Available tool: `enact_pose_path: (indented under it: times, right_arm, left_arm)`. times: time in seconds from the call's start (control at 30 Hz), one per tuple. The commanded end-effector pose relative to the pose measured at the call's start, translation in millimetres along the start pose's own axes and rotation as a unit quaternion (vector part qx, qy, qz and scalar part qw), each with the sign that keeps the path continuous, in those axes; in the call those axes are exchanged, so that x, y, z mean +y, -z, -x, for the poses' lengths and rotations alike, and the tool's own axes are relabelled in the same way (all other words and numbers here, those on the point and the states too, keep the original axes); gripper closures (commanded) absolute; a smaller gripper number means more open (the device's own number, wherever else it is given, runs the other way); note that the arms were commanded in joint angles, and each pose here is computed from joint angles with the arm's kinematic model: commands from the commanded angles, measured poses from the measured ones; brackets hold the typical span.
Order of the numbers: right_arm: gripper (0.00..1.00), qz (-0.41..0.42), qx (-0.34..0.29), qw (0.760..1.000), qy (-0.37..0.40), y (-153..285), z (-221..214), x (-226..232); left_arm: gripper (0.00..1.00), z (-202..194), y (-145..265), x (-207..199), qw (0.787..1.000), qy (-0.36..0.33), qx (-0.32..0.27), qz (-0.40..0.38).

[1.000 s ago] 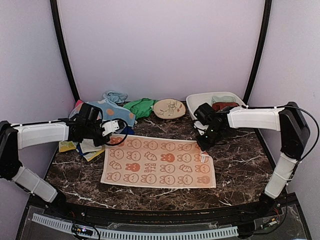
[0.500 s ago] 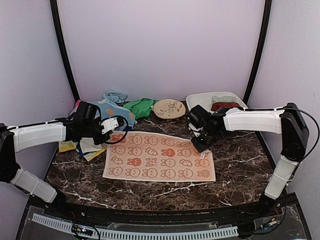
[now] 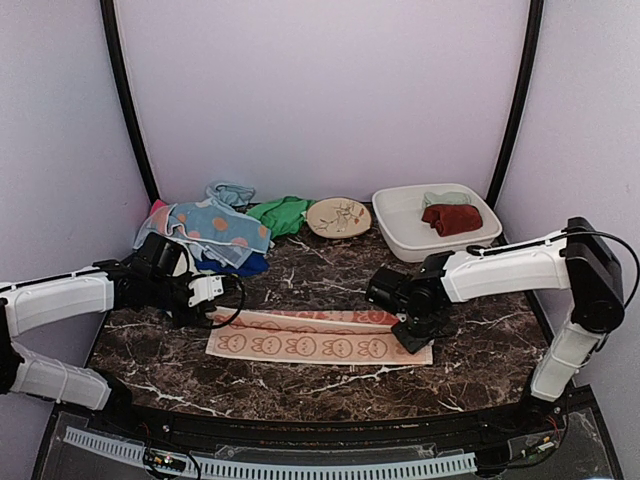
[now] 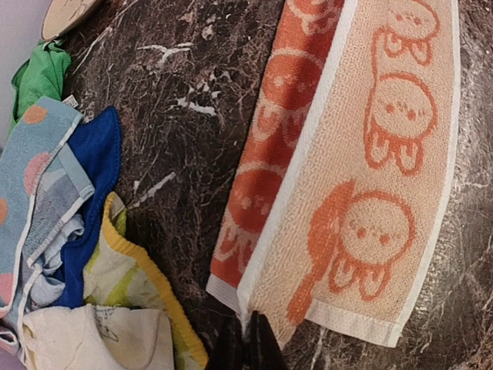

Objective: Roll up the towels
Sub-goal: Fold the towel at the center of the board.

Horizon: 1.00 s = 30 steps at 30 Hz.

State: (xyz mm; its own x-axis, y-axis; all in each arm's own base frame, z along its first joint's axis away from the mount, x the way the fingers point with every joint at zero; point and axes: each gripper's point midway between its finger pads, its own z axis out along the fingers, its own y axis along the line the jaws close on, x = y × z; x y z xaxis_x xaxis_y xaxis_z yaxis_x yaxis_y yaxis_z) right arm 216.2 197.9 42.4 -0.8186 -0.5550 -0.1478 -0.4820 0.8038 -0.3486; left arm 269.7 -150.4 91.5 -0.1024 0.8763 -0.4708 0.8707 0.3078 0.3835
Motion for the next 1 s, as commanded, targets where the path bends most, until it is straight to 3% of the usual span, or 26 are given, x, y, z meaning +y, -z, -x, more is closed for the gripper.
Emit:
enact_pose_path:
  times: [0.0,0.43,0.53,0.6,0.7,0.87,0.97]
  right_arm:
    - [1.0,-0.037,0.027,0.999,-0.011,6,-20,-10]
    - [0.97,0.007,0.031,1.0,0.002,11,-45,27]
    - [0.92,-0.009,0.034,0.999,0.004,10,-51,24]
    - [0.82,-0.009,0.035,0.999,0.007,10,-54,27]
    - [0.7,0.007,0.038,0.999,0.007,8,-59,34]
    - [0.55,0.03,0.027,0.999,-0.004,14,-58,37]
    - [0.45,0.043,0.025,0.999,-0.008,20,-56,40]
  left_arm:
    - [1.0,-17,3,-17,1.0,0.001,0.018,-0.019]
    - [1.0,-35,-3,-35,0.999,0.001,0.028,-0.027]
    - [1.0,-36,-3,-41,0.999,0.007,0.027,-0.037]
    - [1.0,-38,-3,-46,0.999,0.01,0.027,-0.045]
    - [0.85,-41,-2,-54,0.997,0.008,0.031,-0.065]
    - [0.81,-41,5,-60,0.996,0.004,0.037,-0.085]
    - [0.63,-35,17,-70,0.992,0.0,0.031,-0.121]
